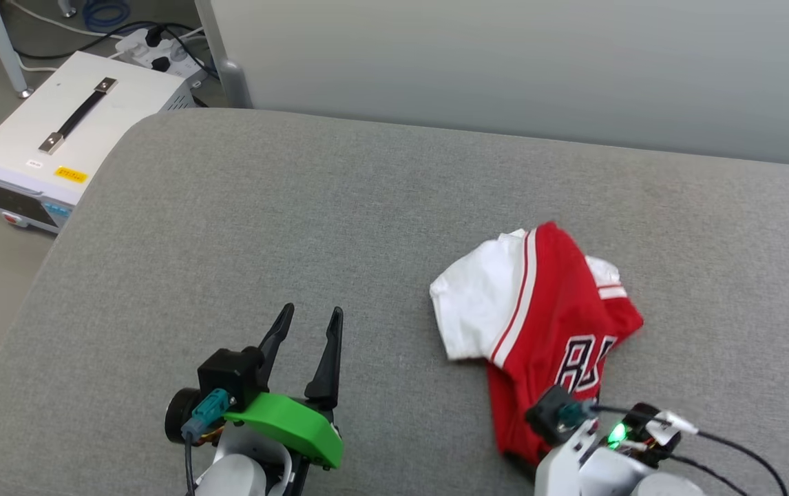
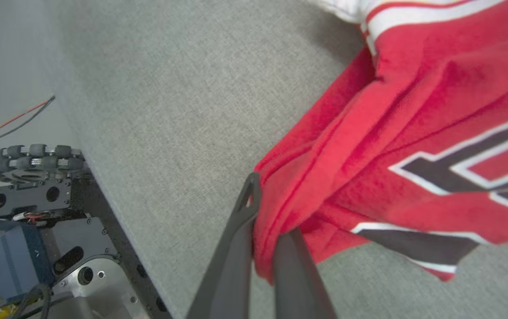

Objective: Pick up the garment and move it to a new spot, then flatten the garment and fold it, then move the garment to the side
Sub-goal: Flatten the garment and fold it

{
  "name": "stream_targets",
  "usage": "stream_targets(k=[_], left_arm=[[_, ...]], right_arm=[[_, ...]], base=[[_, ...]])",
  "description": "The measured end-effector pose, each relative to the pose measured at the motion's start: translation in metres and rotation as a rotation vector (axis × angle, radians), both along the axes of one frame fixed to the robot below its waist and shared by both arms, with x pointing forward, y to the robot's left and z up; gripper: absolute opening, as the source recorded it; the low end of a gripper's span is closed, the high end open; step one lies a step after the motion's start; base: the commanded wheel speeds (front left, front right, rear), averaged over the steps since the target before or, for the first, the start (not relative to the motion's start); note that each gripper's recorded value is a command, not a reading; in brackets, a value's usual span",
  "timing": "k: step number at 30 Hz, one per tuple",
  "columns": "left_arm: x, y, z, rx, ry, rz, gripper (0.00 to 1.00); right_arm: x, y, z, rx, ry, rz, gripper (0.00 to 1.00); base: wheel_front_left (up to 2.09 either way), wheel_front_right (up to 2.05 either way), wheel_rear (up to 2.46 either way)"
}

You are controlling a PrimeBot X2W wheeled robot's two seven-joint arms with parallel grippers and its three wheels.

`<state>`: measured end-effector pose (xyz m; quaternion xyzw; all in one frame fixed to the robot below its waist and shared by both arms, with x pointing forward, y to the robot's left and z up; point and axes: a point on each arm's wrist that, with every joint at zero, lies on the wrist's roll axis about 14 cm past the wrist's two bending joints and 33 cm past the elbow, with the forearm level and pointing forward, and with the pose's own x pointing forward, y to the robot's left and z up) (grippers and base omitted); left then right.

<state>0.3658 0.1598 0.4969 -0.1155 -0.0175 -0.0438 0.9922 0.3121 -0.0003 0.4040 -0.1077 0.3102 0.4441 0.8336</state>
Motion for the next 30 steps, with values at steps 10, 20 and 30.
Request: stream_targets(k=[10, 20, 30], left_arm=[[-0.006, -0.006, -0.001, 0.000, 0.003, -0.015, 1.00], [-0.003, -0.021, 0.008, -0.001, -0.028, -0.060, 1.00], [0.004, -0.040, 0.016, -0.012, -0.051, -0.118, 1.00]], right_arm=[[-0.021, 0.009, 0.002, 0.028, 0.019, 0.038, 1.00], [0.050, -0.041, 0.088, 0.263, -0.275, -0.245, 1.00], [0.073, -0.150, 0.138, 0.396, -0.605, -0.650, 1.00]], base=[[0.00, 0.00, 0.00], [0.00, 0.00, 0.00], [0.00, 0.00, 0.00]])
